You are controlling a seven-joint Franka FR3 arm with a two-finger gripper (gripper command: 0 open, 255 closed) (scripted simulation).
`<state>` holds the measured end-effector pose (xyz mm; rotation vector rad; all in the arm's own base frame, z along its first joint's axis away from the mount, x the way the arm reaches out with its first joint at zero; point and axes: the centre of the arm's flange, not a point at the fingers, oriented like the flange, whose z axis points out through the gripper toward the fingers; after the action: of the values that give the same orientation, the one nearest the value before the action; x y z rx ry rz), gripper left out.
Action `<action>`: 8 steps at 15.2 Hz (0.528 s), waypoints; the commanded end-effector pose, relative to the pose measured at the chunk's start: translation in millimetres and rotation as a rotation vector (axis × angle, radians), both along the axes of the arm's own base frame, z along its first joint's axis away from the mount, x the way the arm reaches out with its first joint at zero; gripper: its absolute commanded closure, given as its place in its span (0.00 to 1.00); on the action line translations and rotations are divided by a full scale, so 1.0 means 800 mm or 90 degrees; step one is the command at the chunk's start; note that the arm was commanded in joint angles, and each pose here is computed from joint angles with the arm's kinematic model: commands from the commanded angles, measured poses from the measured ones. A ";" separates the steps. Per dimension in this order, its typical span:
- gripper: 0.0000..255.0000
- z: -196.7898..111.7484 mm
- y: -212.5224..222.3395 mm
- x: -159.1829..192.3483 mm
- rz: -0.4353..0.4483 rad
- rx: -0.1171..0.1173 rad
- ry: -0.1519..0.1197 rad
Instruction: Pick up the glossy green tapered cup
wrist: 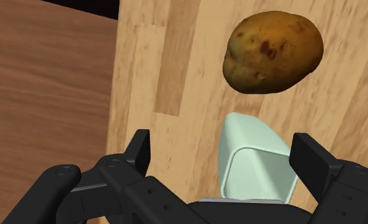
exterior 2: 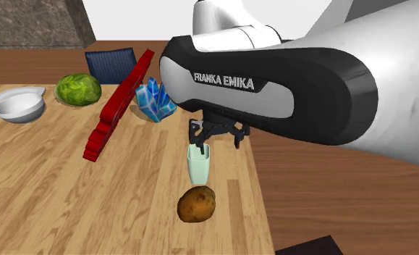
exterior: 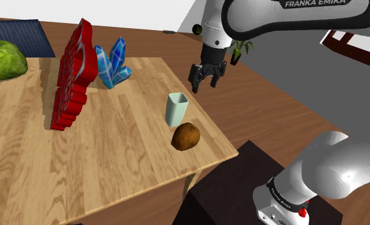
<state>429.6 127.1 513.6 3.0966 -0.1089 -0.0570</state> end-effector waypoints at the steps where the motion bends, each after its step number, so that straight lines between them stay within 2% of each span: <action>1: 0.00 -0.018 0.021 0.018 -0.003 0.004 0.002; 8: 0.00 -0.078 0.091 0.086 -0.010 0.018 0.010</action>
<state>490.4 191.2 456.3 3.1187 -0.1305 -0.0817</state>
